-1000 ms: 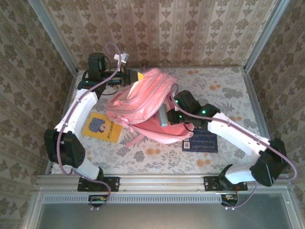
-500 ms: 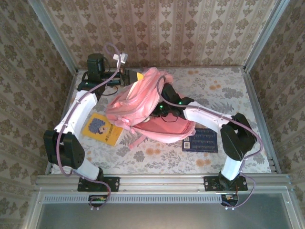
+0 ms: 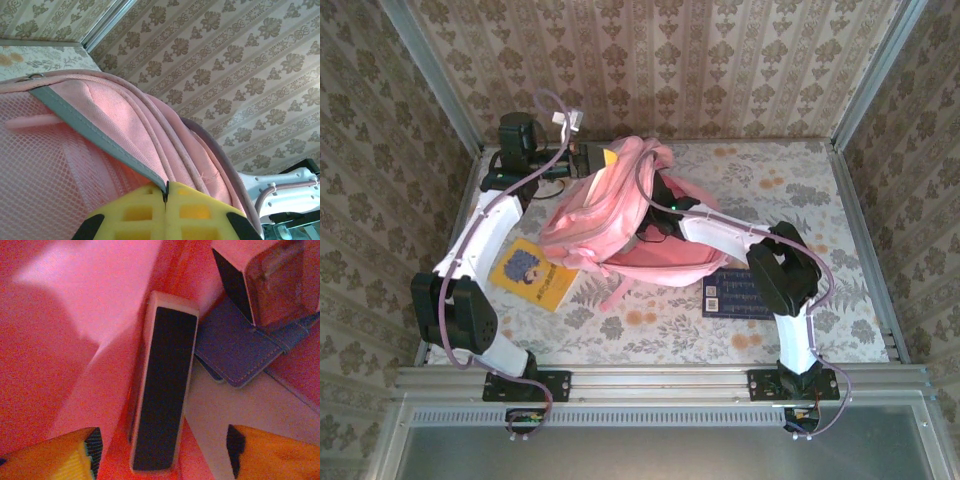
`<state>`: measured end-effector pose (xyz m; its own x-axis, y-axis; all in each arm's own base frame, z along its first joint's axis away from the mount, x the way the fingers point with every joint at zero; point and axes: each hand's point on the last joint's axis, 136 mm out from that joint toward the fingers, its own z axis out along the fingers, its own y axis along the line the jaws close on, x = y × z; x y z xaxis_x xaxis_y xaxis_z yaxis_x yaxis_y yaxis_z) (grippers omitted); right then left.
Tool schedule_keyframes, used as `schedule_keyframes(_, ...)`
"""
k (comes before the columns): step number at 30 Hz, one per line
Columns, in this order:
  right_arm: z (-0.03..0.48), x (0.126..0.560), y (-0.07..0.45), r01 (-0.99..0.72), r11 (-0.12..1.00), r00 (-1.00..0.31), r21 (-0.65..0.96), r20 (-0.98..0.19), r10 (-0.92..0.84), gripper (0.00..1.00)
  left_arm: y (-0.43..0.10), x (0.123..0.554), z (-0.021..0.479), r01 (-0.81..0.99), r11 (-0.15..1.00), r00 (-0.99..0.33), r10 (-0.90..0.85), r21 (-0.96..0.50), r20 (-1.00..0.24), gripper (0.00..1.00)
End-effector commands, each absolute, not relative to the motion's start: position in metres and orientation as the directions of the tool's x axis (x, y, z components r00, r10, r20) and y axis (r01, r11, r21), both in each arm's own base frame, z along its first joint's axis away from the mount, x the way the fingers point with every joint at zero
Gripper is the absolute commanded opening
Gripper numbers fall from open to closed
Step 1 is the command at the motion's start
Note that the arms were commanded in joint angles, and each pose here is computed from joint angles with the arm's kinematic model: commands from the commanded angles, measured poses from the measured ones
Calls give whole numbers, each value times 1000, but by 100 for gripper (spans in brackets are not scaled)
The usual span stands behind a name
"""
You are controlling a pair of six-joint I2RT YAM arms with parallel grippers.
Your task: Pack the student bag
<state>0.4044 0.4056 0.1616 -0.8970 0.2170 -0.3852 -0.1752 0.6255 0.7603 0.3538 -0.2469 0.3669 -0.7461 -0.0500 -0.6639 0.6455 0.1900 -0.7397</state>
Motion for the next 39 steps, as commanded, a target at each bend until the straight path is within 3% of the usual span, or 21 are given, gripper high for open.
schedule_keyframes(1, 173, 400, 408, -205, 575, -878, 792, -409, 250, 71, -246, 323, 418, 796, 75, -600, -34, -600, -799, 0)
schedule_keyframes(8, 209, 377, 372, -362, 648, -798, 670, -582, 156, 78, -218, 364, 404, 715, 225, -645, -154, -662, -748, 0)
schedule_keyframes(15, 211, 360, 306, -327, 809, -749, 488, -656, 94, 83, -180, 409, 391, 583, 370, -665, -294, -724, -686, 0)
schedule_keyframes(20, 219, 340, 270, -324, 850, -699, 416, -710, 81, 86, -161, 447, 389, 510, 489, -615, -368, -708, -698, 0)
schedule_keyframes(26, 228, 319, 240, -304, 876, -673, 374, -735, 80, 86, -146, 501, 430, 497, 510, -561, -429, -702, -708, 0)
schedule_keyframes(31, 220, 308, 217, -279, 905, -657, 322, -751, 65, 86, -147, 520, 449, 514, 524, -546, -411, -679, -730, 0)
schedule_keyframes(39, 188, 309, 197, -199, 933, -716, 301, -695, 71, 84, -153, 530, 384, 417, 664, -610, -302, -621, -733, 0)
